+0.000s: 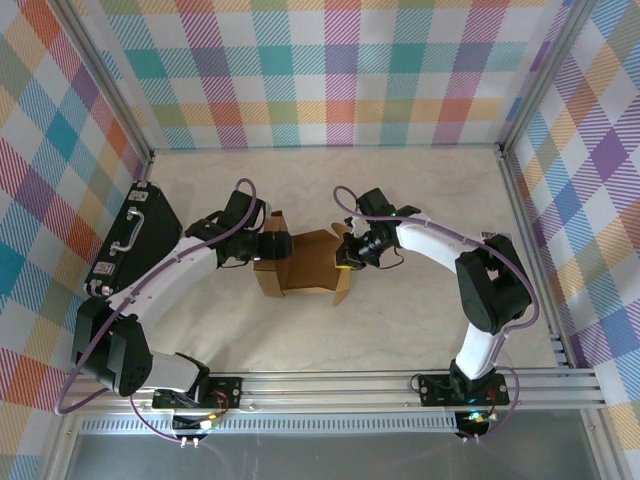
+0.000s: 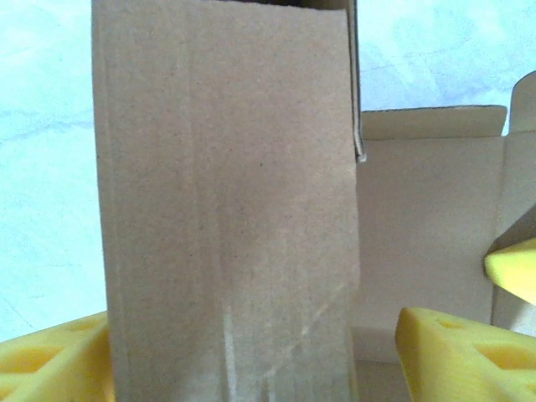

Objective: Fold the paper box

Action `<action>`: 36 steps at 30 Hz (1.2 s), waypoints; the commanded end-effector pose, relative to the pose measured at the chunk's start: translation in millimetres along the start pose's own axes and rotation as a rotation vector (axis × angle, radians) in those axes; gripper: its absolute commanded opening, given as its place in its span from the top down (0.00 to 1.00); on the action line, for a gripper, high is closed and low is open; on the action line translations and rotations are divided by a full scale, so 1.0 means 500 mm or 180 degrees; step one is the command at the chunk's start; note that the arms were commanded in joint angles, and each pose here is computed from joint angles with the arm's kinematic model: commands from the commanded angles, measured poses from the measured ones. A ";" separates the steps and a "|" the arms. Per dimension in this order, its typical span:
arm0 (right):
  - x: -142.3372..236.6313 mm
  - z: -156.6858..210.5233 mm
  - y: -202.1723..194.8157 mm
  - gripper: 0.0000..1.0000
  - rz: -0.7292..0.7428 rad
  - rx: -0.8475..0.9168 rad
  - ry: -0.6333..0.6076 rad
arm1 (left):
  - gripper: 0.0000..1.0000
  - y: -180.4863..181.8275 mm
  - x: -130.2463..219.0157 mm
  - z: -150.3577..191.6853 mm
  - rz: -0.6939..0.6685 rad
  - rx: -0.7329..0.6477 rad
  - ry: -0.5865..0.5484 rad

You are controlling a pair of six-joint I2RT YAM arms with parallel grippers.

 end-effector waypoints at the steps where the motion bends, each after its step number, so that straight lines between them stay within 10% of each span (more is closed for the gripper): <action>1: -0.008 -0.004 0.012 0.94 -0.0110 0.0128 0.0063 | 0.24 -0.009 -0.004 -0.009 0.0274 0.0040 -0.0071; 13: 0.007 -0.031 0.029 0.94 -0.0082 0.0263 0.0078 | 0.50 0.000 -0.044 -0.003 0.0140 -0.0080 0.0148; 36: 0.111 -0.052 0.083 0.93 -0.0090 0.0707 0.0038 | 0.55 -0.070 -0.024 0.031 0.1215 -0.0100 0.0579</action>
Point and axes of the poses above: each hand's point on the last joint's axis, 136 mm out from that joint toward the fingers, its own x axis back along the fingers, its own y axis along the line the jaws close on, z = x × y, the point moved 7 cm from there along x, back along the fingers, and after that the axes turned 11 degrees about x, right-handed, at the moved point
